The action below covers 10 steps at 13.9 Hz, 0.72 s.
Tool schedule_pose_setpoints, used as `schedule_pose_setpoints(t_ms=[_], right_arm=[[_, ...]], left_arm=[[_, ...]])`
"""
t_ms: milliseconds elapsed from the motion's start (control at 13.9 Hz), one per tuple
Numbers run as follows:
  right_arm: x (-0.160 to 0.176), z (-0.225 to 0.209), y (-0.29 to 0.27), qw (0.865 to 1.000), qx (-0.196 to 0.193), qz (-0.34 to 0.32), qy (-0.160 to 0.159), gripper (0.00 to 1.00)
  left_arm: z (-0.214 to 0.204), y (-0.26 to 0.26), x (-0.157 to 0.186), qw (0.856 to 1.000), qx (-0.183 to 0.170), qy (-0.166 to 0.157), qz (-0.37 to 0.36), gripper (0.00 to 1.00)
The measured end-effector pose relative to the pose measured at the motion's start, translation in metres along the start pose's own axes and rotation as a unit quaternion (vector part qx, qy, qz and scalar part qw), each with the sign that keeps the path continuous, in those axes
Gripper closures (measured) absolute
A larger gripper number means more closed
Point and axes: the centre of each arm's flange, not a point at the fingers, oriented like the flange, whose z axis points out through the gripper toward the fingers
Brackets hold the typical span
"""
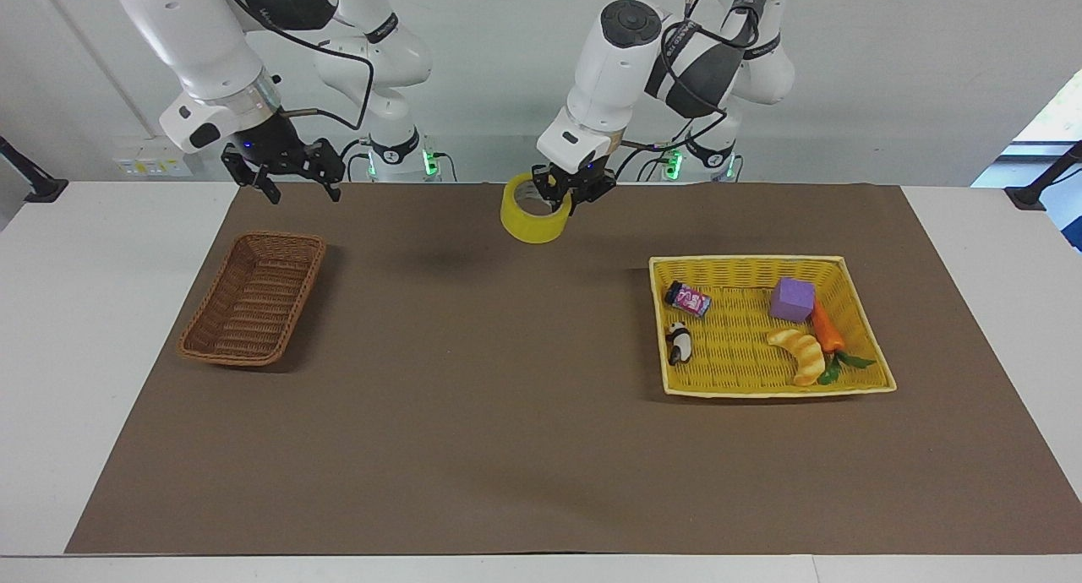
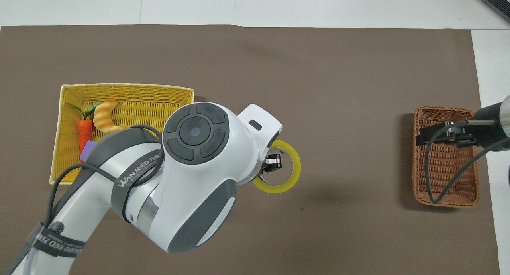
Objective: Move tape to another basket
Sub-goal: 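Carry the tape toward the wicker basket while the right gripper reaches out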
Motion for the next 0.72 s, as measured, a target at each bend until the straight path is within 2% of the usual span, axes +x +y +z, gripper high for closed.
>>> schedule_pose_setpoints(t_ms=[430, 717], right_arm=[[0.001, 0.038, -0.025, 0.99, 0.112, 0.061, -0.052, 0.0], [-0.005, 0.065, -0.042, 0.981, 0.15, 0.081, -0.09, 0.0]], left_arm=[[0.05, 0.043, 0.004, 0.998, -0.059, 0.005, 0.007, 0.78], [0.062, 0.065, -0.004, 0.995, -0.103, 0.003, 0.008, 0.78]])
